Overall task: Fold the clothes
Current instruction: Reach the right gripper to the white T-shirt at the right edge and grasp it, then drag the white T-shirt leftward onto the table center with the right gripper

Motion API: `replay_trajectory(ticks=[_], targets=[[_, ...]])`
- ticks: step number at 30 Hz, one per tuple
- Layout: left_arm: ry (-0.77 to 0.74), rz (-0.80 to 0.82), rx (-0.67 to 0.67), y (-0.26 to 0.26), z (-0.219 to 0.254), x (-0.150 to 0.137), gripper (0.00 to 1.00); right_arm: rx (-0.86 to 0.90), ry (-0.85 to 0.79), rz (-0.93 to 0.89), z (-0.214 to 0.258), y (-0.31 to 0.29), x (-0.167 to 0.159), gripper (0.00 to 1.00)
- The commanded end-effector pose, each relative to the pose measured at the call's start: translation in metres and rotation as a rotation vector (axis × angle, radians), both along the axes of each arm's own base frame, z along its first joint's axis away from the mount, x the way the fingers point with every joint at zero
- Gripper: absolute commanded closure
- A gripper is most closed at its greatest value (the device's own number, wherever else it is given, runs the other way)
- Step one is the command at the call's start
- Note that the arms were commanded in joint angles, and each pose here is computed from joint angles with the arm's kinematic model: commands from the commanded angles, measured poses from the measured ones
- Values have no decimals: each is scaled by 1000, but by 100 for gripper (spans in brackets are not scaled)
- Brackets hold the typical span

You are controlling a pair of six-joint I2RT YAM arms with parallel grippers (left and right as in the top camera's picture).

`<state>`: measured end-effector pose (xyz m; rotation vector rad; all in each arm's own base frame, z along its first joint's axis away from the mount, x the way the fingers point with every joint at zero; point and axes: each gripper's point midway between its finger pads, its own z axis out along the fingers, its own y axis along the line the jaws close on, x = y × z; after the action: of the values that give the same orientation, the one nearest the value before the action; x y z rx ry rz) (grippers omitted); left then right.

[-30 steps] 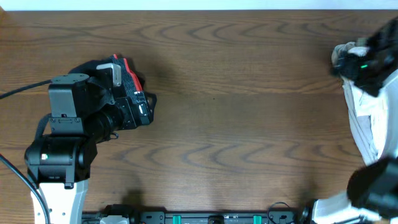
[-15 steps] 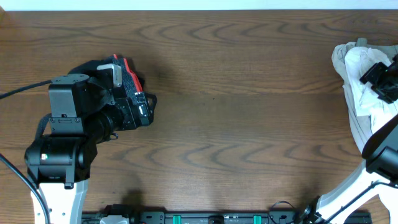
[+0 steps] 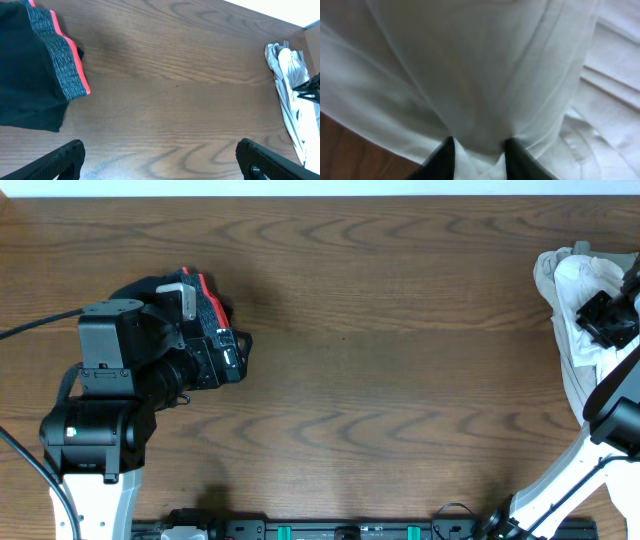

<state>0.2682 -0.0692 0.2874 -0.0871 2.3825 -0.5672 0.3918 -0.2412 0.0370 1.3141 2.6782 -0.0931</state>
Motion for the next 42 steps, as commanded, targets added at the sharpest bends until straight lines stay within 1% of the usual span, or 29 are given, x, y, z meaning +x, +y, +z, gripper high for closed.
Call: replay_trajectory(ticks=[1, 4, 7, 10, 13, 16, 20, 25, 29, 34, 39, 42], targets=[[-15, -20, -3, -3, 6, 0, 2, -18, -9, -24, 3, -7, 3, 99], [-15, -20, -3, -3, 6, 0, 2, 26, -66, 21, 14, 2, 12, 99], [-16, -21, -2, -3, 6, 0, 2, 87, -189, 108, 41, 19, 30, 99], [-21, -21, 6, -2, 6, 0, 2, 171, -355, 243, 82, 49, 50, 99], [-26, 2, 30, 3, 5, 2, 2, 239, -489, 349, 125, 82, 59, 99], [-32, 36, 65, 11, 5, 4, 2, 267, -553, 421, 157, 114, 62, 99], [-53, 52, 98, 17, 7, 6, 2, 280, -558, 529, 176, 163, 62, 99], [-108, 89, 128, 25, 19, 8, 2, 338, -508, 683, 172, 237, 62, 99], [-152, 150, 178, 39, 32, 7, 2, 379, -478, 849, 171, 309, 55, 99], [-207, 202, 241, 53, 48, 2, 2, 379, -432, 1028, 167, 387, 36, 99], [-236, 244, 271, 61, 57, -3, 2, 361, -397, 1206, 158, 462, 11, 99], [-235, 245, 277, 62, 57, -5, 2, 382, -381, 1306, 149, 505, -7, 99]])
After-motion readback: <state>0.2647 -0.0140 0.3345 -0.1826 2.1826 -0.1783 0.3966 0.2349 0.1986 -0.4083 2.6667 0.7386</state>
